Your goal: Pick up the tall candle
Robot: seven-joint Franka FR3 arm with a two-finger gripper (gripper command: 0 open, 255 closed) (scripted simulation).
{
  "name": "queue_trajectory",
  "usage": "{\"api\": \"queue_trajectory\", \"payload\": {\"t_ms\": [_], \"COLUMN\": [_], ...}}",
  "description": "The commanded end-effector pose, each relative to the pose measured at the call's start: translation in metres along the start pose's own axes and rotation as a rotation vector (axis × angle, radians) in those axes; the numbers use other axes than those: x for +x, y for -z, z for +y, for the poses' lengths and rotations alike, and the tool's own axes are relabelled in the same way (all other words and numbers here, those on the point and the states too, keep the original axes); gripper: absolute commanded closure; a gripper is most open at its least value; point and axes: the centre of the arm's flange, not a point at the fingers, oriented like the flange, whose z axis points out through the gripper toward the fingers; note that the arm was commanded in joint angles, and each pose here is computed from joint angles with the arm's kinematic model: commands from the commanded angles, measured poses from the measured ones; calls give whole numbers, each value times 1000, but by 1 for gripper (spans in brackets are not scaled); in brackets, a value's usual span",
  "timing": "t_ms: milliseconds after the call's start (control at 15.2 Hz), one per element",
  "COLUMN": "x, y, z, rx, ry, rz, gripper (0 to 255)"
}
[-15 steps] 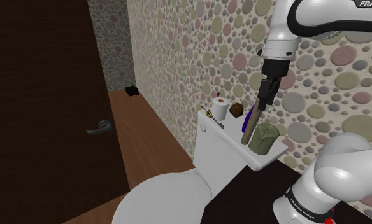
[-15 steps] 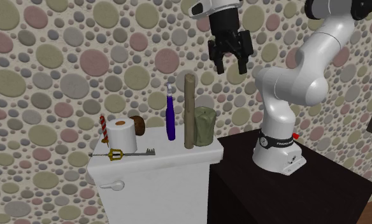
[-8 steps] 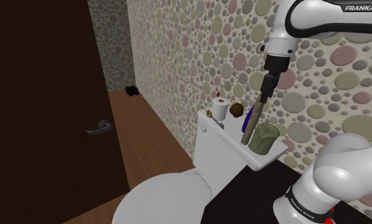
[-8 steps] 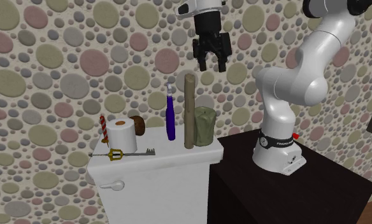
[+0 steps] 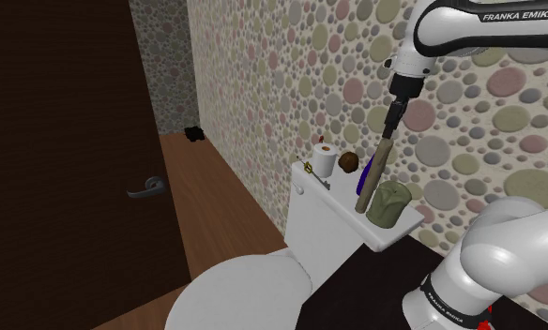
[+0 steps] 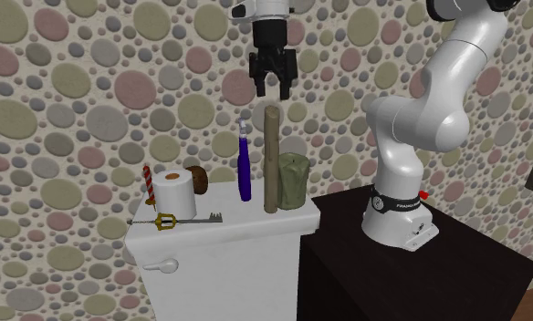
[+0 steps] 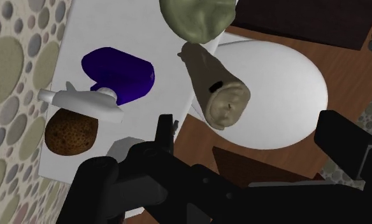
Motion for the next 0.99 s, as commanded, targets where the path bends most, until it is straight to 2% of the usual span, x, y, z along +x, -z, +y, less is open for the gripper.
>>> {"api": "queue_trajectory", "payload": {"t_ms": [0, 330, 462, 528, 924], "x": [0, 1, 1, 1, 1], "y": [-8, -37, -37, -37, -37], "z": [3, 4, 4, 4, 5], "rx": [-4, -4, -4, -4, -4], "ry": [4, 4, 4, 4, 4], "rz": [3, 3, 3, 3, 3], "gripper": [0, 0, 0, 255, 255]}}
